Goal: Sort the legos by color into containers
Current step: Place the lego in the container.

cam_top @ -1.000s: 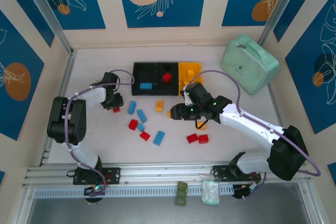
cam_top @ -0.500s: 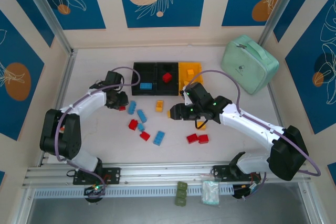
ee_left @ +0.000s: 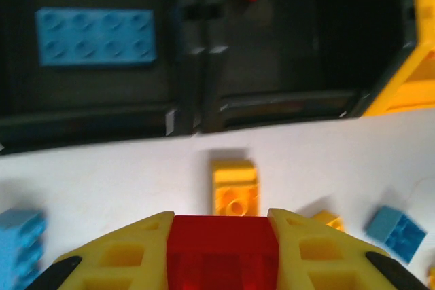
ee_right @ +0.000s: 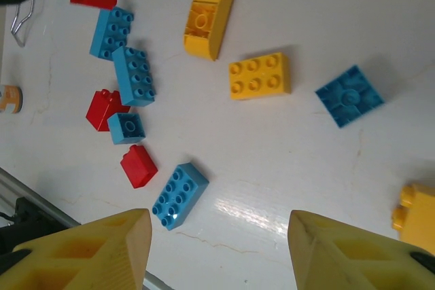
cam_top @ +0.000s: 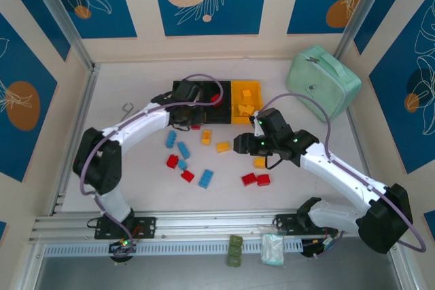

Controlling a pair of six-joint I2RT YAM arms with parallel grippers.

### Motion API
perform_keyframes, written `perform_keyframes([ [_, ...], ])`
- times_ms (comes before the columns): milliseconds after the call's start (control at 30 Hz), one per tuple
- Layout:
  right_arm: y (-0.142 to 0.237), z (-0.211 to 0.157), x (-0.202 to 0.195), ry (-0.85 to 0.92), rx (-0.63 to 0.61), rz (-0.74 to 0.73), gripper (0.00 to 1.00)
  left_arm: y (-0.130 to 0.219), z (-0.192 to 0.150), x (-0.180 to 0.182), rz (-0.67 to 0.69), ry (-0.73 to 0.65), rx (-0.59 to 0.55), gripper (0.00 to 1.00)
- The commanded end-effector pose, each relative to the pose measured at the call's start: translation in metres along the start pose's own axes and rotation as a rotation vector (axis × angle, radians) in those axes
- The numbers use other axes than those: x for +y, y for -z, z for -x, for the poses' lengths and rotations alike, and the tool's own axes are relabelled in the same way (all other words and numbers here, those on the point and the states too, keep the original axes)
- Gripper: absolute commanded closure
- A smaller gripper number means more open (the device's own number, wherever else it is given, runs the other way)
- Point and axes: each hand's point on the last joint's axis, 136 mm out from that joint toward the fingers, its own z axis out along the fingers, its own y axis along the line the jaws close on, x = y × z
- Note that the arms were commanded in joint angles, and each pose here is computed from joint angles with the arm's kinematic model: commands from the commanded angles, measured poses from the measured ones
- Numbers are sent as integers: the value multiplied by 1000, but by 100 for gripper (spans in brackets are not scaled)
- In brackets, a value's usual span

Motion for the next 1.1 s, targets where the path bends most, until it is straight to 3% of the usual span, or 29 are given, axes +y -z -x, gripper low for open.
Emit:
perform_keyframes([
  [0,8,-9,-14,-46,0,-20,44,-11,8,-17,15,-20,24,76],
  [667,22,-14,-39,-124,-27,-28,44,-80,57,-40,122,-74,22,71],
  [933,22,-16,-41,-133,-28,-31,43,-76,63,-45,116,-82,11,47],
  [1067,22,-15,-41,-135,-30,-31,43,-65,66,-50,104,-92,-5,45],
])
